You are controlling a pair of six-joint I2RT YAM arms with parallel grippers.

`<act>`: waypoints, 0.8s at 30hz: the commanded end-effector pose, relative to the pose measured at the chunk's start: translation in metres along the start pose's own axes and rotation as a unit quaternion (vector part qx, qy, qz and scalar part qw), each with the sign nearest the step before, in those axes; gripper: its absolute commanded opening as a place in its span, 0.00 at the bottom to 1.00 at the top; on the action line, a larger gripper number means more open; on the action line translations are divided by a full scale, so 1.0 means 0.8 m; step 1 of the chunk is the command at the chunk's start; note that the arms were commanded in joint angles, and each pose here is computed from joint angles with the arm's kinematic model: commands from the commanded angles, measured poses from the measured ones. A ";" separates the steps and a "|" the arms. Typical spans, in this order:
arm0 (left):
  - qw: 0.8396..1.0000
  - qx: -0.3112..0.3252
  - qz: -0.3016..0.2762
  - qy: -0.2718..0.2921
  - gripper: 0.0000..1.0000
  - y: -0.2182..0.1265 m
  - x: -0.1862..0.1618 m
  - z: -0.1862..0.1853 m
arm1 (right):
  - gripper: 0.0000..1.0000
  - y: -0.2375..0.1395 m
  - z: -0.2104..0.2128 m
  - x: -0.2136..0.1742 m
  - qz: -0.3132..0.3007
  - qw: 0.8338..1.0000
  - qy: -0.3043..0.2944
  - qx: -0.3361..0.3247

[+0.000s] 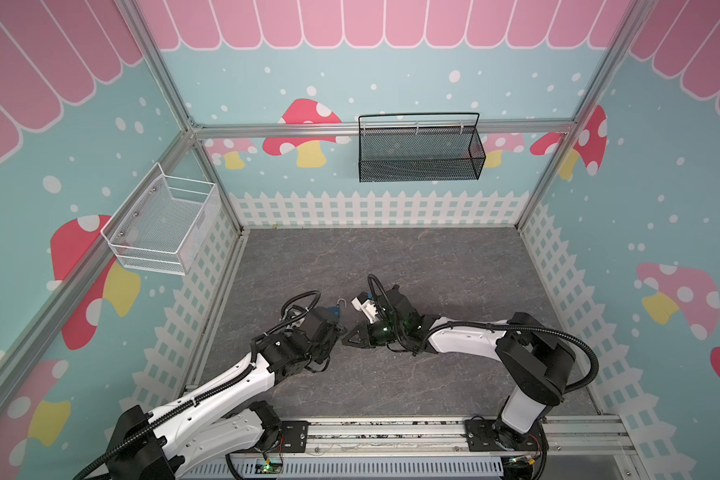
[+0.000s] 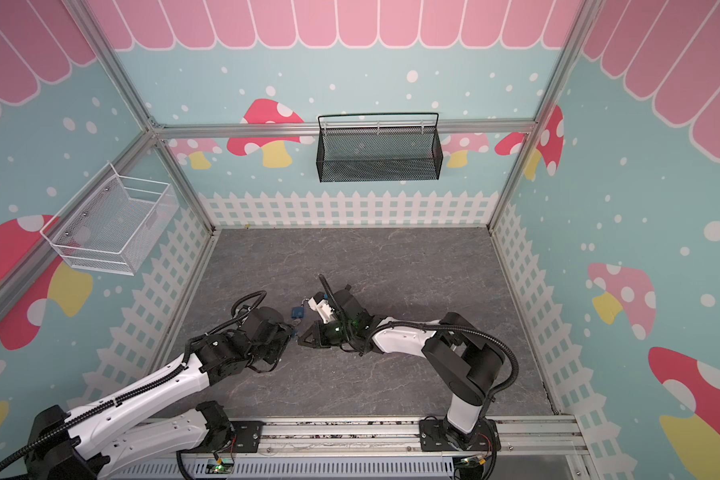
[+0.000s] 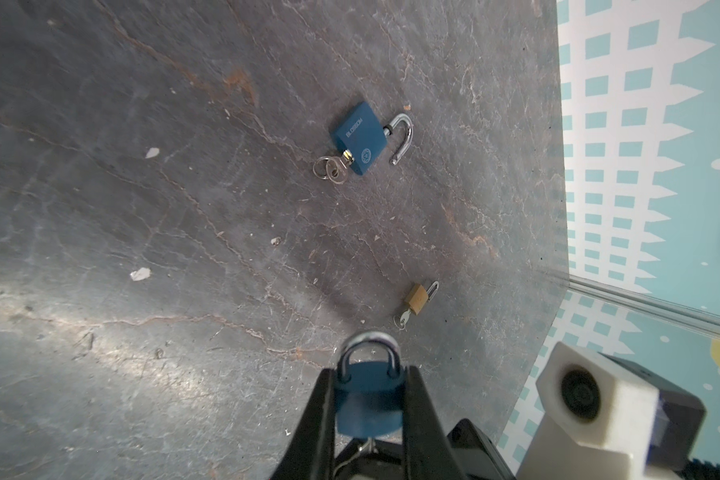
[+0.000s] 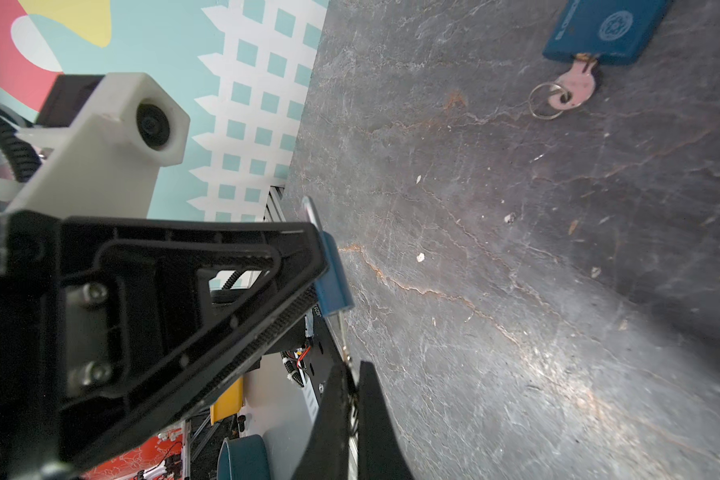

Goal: Unlock with the key
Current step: 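Hold the key in the padlock while the left gripper keeps the padlock steady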

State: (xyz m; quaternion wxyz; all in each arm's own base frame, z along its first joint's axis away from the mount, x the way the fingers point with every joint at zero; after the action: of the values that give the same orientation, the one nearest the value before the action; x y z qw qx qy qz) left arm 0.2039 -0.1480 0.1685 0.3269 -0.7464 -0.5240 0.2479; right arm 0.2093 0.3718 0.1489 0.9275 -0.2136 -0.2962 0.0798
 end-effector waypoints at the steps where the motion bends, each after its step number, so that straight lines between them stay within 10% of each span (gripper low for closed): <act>1: 0.999 -0.011 0.046 0.009 0.00 -0.007 -0.019 -0.016 | 0.00 0.005 0.022 0.022 -0.020 0.999 -0.046 0.022; 24: 0.995 0.015 0.065 0.072 0.00 -0.010 -0.026 -0.007 | 0.00 -0.038 0.036 0.055 -0.059 0.996 -0.067 0.027</act>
State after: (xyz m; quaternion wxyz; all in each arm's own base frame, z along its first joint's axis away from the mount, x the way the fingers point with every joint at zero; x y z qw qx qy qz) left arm 0.2090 -0.1573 0.1822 0.3390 -0.7724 -0.4944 0.2098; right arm 0.2168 0.3602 0.1643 0.9210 -0.2155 -0.3096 0.0968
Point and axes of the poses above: each gripper's point midway between its finger pads, its own y axis out along the fingers, its own z axis along the line the jaws close on, x = y × z, the point moved 5 cm from there along -y, back along the fingers, and after that the axes turned 14 degrees about -y, right-handed, at the moved point
